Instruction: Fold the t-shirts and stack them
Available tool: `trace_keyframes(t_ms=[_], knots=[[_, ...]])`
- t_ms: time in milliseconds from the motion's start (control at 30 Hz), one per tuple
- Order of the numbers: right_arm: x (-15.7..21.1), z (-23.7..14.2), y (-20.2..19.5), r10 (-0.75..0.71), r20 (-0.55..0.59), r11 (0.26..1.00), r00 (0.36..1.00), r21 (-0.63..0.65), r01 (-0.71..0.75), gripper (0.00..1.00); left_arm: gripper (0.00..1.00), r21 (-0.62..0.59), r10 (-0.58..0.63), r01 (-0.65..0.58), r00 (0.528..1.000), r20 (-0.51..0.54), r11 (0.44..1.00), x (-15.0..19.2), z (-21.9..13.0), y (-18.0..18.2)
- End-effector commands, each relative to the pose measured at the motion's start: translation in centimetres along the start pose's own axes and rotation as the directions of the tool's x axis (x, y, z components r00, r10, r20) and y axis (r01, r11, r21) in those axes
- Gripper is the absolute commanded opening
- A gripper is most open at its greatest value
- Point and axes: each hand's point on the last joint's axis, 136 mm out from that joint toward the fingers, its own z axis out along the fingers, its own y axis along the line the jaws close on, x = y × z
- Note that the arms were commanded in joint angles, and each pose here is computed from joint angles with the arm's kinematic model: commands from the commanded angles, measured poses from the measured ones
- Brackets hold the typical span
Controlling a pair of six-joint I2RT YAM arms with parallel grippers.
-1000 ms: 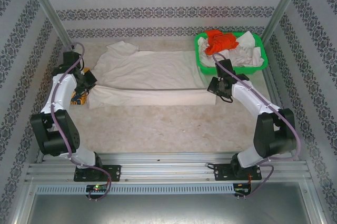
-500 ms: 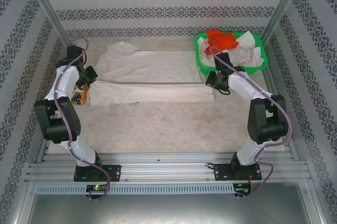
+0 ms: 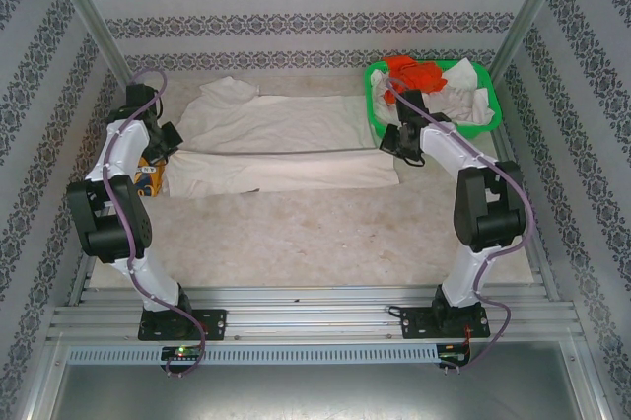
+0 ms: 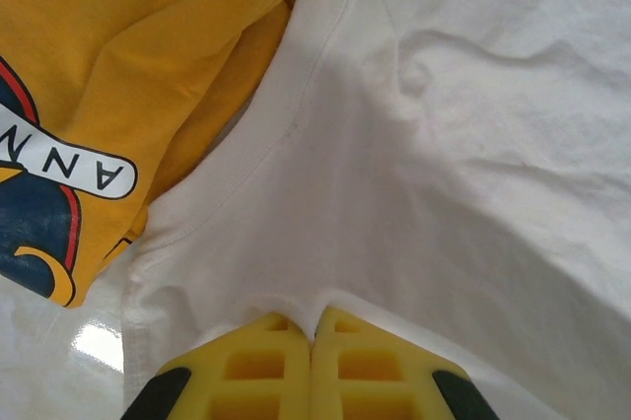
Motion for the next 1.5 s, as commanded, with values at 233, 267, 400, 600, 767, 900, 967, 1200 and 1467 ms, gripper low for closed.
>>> trace_keyframes(t_ms=[233,267,400,600,767,900,967,1200,1467], knots=[[-1.5,2.1,0.9,0.017,-0.013,0.999,1.0,-0.035,-0.018,0.0,0.0,-0.012,-0.009,0.01,0.998,0.059,1.0,-3.1,0.6,0.0],[-1.6,2.2,0.9,0.017,-0.012,0.999,1.0,-0.036,-0.017,0.0,0.0,-0.009,-0.011,0.012,0.998,0.056,1.0,-3.2,0.8,-0.2],[-2.2,2.6,1.2,0.018,-0.004,0.999,1.0,-0.047,-0.019,0.0,0.0,-0.005,-0.021,0.021,0.998,0.053,1.0,-3.6,1.5,-0.4],[-3.1,3.3,1.7,0.02,0.002,0.998,1.0,-0.066,-0.02,0.0,0.0,-0.01,-0.024,0.025,0.998,0.058,1.0,-4.5,1.9,-0.7],[-3.5,3.7,2.2,0.011,-0.006,0.996,1.0,-0.088,-0.012,0.0,0.0,-0.033,-0.023,0.025,0.998,0.057,0.999,-4.6,2.2,-0.3],[-3.8,3.0,2.8,-0.017,0.005,0.992,1.0,-0.123,0.017,0.25,0.18,-0.045,-0.039,0.041,0.998,0.059,0.998,-4.5,2.4,0.1],[-3.9,1.8,3.2,-0.033,0.034,0.987,0.999,-0.153,0.038,0.44,0.39,-0.026,-0.049,0.051,0.997,0.058,0.998,-4.6,2.3,-0.2],[-1.8,-2.8,4.4,-0.066,0.098,0.961,0.993,-0.263,0.09,0.69,0.93,0.106,-0.061,0.055,0.996,0.058,0.993,-4.1,1.1,-3.5],[4.3,0.1,10.0,-0.196,0.038,0.934,0.98,-0.298,0.198,0.7,1.0,0.243,-0.072,0.068,0.997,0.008,0.968,0.1,3.8,-7.3]])
